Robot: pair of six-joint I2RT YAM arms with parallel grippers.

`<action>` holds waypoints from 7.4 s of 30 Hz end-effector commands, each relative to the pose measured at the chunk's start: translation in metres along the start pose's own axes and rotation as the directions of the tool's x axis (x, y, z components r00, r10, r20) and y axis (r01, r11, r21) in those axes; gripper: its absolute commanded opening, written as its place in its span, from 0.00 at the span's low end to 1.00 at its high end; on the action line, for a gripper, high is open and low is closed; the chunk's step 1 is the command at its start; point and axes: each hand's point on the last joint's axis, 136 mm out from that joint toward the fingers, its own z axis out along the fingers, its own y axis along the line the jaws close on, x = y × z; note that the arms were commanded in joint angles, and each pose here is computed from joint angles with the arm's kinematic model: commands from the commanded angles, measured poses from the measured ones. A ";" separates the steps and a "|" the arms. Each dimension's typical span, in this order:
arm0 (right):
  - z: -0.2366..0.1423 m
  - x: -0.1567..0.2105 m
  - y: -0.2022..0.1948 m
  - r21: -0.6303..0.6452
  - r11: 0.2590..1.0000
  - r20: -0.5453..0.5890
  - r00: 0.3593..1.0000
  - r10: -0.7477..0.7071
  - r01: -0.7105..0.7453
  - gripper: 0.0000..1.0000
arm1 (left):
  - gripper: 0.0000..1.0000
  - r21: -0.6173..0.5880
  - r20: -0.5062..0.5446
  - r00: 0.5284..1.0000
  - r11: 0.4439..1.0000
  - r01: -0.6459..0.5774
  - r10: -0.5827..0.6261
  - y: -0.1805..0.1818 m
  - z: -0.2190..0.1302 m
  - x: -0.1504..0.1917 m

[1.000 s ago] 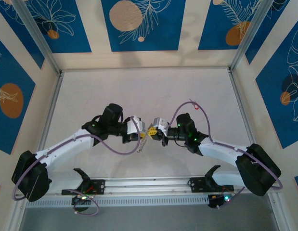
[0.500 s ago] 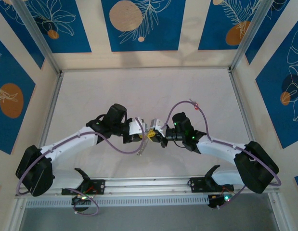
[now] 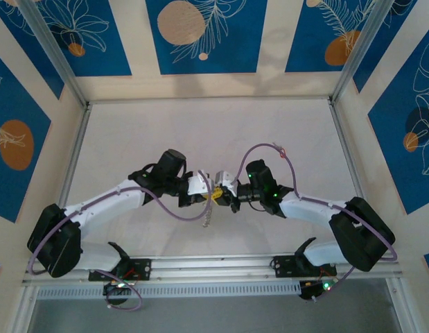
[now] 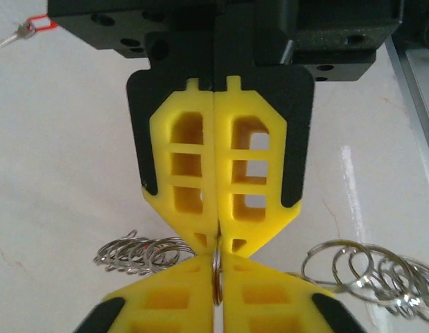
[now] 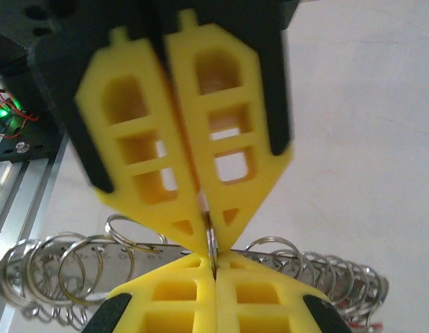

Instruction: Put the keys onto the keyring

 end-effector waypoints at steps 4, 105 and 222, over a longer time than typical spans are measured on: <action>0.001 -0.013 0.007 -0.058 0.998 0.027 1.000 0.012 -0.010 0.00 | 0.00 0.080 -0.043 0.999 0.997 0.015 -0.012 -0.013 0.008 0.010; -0.010 -0.007 0.011 -0.017 0.997 0.047 0.996 -0.073 0.073 0.00 | 0.21 0.035 0.122 0.991 0.998 0.055 -0.059 -0.025 0.002 -0.007; -0.028 -0.008 0.002 0.012 0.995 0.008 0.995 -0.101 0.101 0.22 | 0.00 0.023 0.139 0.990 0.999 -0.032 0.029 -0.016 0.005 -0.020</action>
